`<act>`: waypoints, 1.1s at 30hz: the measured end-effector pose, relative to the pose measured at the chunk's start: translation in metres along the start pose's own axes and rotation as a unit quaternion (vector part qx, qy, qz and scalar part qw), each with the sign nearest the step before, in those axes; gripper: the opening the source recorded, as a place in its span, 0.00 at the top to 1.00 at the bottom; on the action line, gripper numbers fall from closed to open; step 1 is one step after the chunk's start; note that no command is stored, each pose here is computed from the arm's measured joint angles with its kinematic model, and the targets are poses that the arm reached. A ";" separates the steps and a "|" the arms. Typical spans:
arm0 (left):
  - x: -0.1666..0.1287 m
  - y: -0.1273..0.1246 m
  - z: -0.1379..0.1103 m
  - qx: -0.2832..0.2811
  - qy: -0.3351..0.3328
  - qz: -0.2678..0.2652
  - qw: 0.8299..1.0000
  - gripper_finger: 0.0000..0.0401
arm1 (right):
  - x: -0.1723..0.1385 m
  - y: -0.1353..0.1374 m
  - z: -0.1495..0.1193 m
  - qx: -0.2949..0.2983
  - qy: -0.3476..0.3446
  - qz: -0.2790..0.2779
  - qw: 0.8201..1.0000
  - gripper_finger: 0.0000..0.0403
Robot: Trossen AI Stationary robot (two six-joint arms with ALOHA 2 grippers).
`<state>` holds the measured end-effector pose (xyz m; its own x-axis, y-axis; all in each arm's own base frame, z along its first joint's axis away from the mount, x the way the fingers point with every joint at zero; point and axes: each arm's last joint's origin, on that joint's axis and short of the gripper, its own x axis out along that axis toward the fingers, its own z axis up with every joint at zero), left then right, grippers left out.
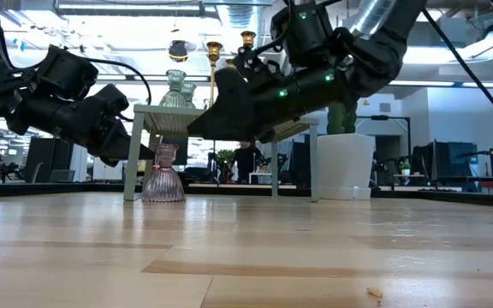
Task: Pick & Place candle stick holders
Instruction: Put the pink glass candle holder on the shelf
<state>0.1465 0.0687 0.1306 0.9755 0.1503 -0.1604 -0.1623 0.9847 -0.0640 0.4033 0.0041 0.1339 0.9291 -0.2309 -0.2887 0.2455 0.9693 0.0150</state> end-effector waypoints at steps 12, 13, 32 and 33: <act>0.000 0.000 0.000 0.000 0.000 0.000 1.000 1.00 | 0.061 0.005 -0.042 0.013 0.001 0.005 1.000 0.36; 0.000 0.000 0.000 0.000 0.000 0.000 1.000 1.00 | 0.063 0.005 -0.043 0.013 0.004 0.003 1.000 0.36; 0.000 0.000 0.000 0.001 0.000 0.000 1.000 1.00 | 0.067 0.002 -0.025 0.032 -0.051 -0.073 0.996 0.33; 0.000 0.000 0.000 0.001 0.000 0.000 1.000 1.00 | 0.068 0.002 -0.023 0.026 -0.054 -0.073 0.996 0.33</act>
<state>0.1464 0.0686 0.1306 0.9756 0.1502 -0.1605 -0.1618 0.9849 -0.0620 0.4601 -0.0076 0.0921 0.9060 -0.3793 -0.1877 0.3915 0.9196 0.0314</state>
